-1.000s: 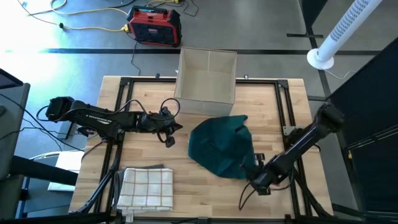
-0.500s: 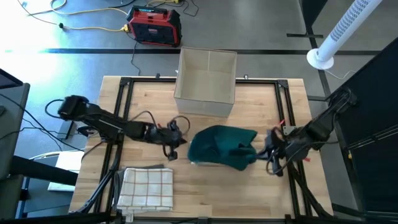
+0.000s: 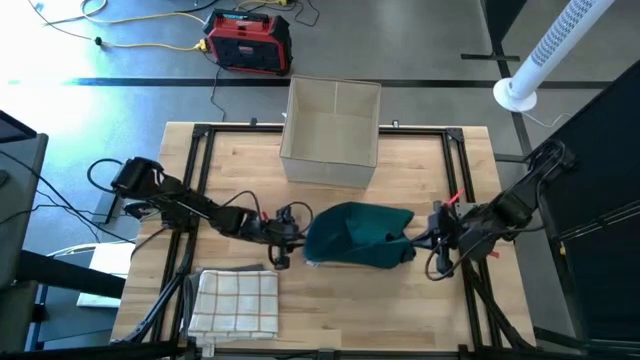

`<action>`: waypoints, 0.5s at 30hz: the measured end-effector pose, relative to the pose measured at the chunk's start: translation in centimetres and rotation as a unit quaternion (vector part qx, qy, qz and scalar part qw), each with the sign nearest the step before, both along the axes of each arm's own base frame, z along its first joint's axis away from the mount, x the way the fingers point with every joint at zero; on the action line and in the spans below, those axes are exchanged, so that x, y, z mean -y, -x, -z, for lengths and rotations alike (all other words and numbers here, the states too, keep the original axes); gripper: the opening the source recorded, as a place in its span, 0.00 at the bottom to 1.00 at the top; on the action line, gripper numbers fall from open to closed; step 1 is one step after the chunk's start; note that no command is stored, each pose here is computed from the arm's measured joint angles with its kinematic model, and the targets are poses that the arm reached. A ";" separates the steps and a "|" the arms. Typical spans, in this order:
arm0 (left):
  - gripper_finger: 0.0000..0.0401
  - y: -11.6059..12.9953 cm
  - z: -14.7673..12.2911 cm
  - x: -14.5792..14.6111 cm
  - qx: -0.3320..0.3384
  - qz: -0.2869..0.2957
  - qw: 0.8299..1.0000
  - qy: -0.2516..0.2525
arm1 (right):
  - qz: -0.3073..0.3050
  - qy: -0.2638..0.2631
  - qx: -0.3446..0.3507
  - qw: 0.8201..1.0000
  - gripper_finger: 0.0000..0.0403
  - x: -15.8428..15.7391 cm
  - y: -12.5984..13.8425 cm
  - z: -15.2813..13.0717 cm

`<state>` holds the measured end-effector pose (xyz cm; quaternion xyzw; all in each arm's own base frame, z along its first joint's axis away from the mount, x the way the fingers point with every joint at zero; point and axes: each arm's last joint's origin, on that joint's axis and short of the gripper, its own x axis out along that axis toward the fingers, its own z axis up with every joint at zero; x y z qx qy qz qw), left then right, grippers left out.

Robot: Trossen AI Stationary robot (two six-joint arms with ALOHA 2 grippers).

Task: Fold towel
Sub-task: Fold the green towel

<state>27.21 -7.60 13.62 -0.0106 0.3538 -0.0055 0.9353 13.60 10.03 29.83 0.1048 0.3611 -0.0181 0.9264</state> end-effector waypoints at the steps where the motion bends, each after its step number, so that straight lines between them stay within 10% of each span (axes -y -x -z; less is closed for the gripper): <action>1: 0.31 0.3 0.1 0.5 -0.010 0.006 1.000 0.005 | 0.000 0.001 0.000 1.000 0.00 0.0 0.0 0.0; 15: 0.43 0.9 3.3 3.5 -0.008 -0.050 0.994 -0.101 | 0.001 0.003 -0.002 1.000 0.00 -0.1 -0.1 0.1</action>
